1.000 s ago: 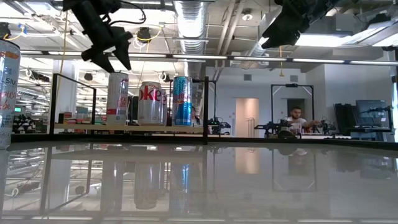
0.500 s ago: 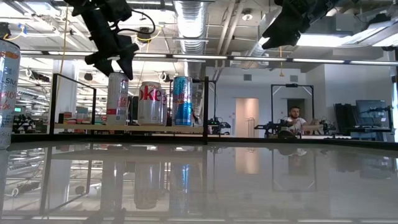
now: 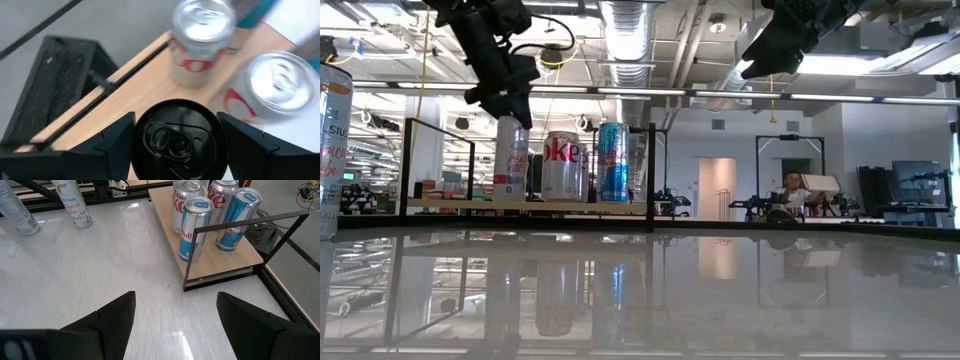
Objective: Place canned beverage on shelf
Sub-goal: Put the bottom center white soda can on the shelf
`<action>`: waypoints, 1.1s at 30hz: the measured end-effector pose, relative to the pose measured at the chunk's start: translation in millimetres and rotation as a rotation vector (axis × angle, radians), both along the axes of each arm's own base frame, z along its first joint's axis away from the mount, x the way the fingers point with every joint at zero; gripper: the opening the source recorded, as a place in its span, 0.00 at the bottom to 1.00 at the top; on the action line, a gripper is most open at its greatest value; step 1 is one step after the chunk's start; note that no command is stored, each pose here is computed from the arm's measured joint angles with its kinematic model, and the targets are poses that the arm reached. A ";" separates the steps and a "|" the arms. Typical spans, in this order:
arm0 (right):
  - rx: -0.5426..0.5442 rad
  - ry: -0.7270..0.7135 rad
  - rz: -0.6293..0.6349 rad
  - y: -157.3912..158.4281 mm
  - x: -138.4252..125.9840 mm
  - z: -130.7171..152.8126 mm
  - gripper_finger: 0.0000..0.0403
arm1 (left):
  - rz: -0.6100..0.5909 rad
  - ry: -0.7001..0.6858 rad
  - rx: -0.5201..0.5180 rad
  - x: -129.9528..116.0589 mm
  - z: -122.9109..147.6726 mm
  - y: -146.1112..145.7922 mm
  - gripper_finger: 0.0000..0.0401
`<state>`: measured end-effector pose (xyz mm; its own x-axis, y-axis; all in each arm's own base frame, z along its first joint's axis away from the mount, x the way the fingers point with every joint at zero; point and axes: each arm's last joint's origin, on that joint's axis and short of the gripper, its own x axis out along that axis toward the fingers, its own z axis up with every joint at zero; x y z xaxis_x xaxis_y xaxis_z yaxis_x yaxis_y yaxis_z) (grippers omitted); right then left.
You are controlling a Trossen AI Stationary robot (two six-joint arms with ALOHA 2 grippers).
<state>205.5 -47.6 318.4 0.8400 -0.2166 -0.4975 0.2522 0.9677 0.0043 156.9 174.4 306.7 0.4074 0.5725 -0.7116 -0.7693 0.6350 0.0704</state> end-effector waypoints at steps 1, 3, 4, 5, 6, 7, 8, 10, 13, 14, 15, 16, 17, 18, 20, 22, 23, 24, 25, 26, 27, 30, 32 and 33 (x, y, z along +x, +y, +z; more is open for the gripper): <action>0.000 0.000 0.000 0.1 0.0 0.0 0.75 | -0.036 0.004 0.003 0.5 0.1 -0.2 0.58; 0.000 0.000 0.000 0.0 0.0 0.0 0.75 | -0.101 0.017 0.020 1.5 0.5 -0.6 0.58; 0.000 0.000 0.000 0.0 0.0 0.0 0.75 | -0.132 0.029 0.032 1.9 0.7 -0.6 0.58; 0.000 0.000 0.000 0.0 0.0 0.0 0.75 | -0.163 0.044 0.044 2.1 0.7 -0.8 0.58; 0.000 0.000 0.000 0.0 0.0 0.0 0.75 | -0.195 0.059 0.057 2.3 0.7 -0.9 0.58; 0.000 0.000 0.000 0.0 0.0 0.0 0.75 | -0.224 0.071 0.068 2.5 0.7 -1.1 0.58; 0.004 -0.001 -0.002 0.1 0.0 0.0 0.75 | -0.253 0.083 0.079 2.7 0.8 -1.3 0.58; 0.009 -0.002 -0.005 0.0 0.0 0.0 0.75 | -0.315 0.098 0.096 2.9 0.8 -1.4 0.58; 0.009 -0.002 -0.005 0.1 0.0 0.0 0.75 | -0.396 0.088 0.100 1.4 0.8 -0.3 0.59; 0.011 -0.003 -0.006 0.1 0.0 0.0 0.75 | -0.425 0.078 0.096 0.4 0.6 0.3 0.59; 0.013 -0.003 -0.007 0.1 0.0 0.0 0.75 | -0.459 0.070 0.092 -1.0 0.3 0.9 0.59; 0.015 -0.004 -0.008 0.1 0.0 0.0 0.75 | -0.494 0.065 0.091 -3.0 0.0 1.8 0.59; 0.015 -0.004 -0.008 0.1 0.0 0.0 0.75 | -0.517 0.056 0.085 -5.5 -0.4 3.1 0.59; 0.016 -0.004 -0.009 0.1 0.0 0.0 0.75 | -0.530 0.047 0.076 -8.6 -0.8 4.6 0.59; 0.026 -0.006 -0.015 0.1 0.0 -0.1 0.75 | -0.548 0.046 0.068 -15.8 -1.8 8.4 0.58; 0.029 -0.003 -0.016 0.1 -0.2 -0.3 0.75 | -0.550 0.048 0.064 -22.1 -2.6 11.6 0.58; 0.030 -0.002 -0.016 0.1 -0.2 -0.4 0.75 | -0.551 0.045 0.062 -24.5 -2.7 12.9 0.58; 0.030 -0.001 -0.016 0.2 -0.3 -0.6 0.75 | -0.560 0.045 0.061 -26.8 -3.0 13.7 0.58; 0.030 0.000 -0.016 0.2 -0.3 -0.6 0.75 | -0.574 0.045 0.062 -28.8 -3.3 14.3 0.58; 0.030 0.000 -0.016 0.2 -0.3 -0.6 0.75 | -0.588 0.044 0.061 -30.1 -3.6 14.4 0.58; 0.030 0.000 -0.016 0.2 -0.3 -0.6 0.75 | -0.605 0.043 0.060 -31.0 -3.9 14.2 0.58; 0.031 0.000 -0.017 0.2 -0.3 -0.6 0.75 | -0.651 0.045 0.064 -31.2 -4.6 12.7 0.58; 0.032 -0.001 -0.018 0.2 -0.3 -0.6 0.75 | -0.666 0.053 0.065 -30.8 -4.7 11.6 0.58; 0.032 -0.001 -0.018 0.2 -0.3 -0.6 0.75 | -0.667 0.059 0.065 -30.8 -5.0 11.3 0.58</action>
<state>205.1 -47.5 317.8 0.8366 -0.2152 -0.5038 0.2692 0.9624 0.0359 126.2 185.7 301.7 0.6502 0.2536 -0.7162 -0.2071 0.9661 0.1540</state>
